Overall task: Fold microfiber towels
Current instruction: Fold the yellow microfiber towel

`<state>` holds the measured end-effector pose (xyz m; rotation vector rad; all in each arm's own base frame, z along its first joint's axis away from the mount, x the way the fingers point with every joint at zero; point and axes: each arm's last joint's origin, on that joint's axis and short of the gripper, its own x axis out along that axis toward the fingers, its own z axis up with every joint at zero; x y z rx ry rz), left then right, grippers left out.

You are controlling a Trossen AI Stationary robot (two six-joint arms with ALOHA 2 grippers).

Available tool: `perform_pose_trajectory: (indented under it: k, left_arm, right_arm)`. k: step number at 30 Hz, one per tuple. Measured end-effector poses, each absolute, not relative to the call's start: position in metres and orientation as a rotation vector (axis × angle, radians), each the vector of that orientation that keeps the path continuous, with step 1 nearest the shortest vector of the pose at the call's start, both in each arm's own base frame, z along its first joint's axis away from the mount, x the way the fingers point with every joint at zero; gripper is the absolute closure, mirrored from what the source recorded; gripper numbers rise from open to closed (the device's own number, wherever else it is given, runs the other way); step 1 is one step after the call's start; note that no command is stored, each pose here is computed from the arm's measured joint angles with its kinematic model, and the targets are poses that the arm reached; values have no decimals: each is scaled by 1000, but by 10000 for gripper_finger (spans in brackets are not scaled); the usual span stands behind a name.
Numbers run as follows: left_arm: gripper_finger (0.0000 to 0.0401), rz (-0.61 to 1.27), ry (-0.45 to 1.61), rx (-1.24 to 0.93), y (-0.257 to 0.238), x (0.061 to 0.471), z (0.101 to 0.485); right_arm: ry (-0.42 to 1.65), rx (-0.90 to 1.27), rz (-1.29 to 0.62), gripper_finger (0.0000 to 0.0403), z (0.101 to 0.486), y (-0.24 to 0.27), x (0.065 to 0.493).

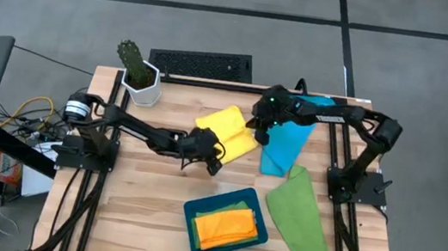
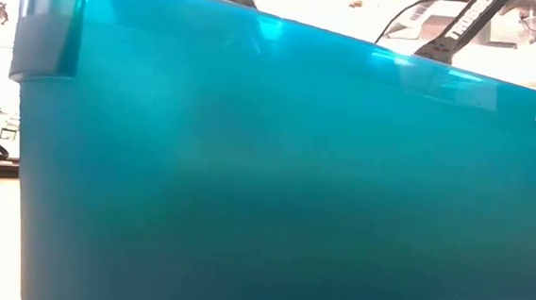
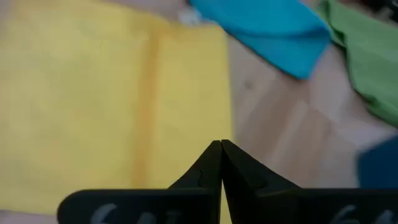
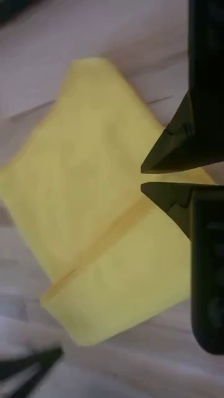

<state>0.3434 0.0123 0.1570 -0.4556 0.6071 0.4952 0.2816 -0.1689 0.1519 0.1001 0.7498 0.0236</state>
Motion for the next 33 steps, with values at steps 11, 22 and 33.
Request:
perform_pose_trajectory:
  k: [11,22,33]
  left_arm:
    - [401,582,682,-411,17,344,131]
    - [401,600,751,-444,17,346,107]
    - [401,534,606,-426,10,337,166]
  right_arm:
    - [776,38,62,344,123,-161,298]
    - [805,109,-22,344,118,-177,288]
    - [550,152,200,344,166,-154,253]
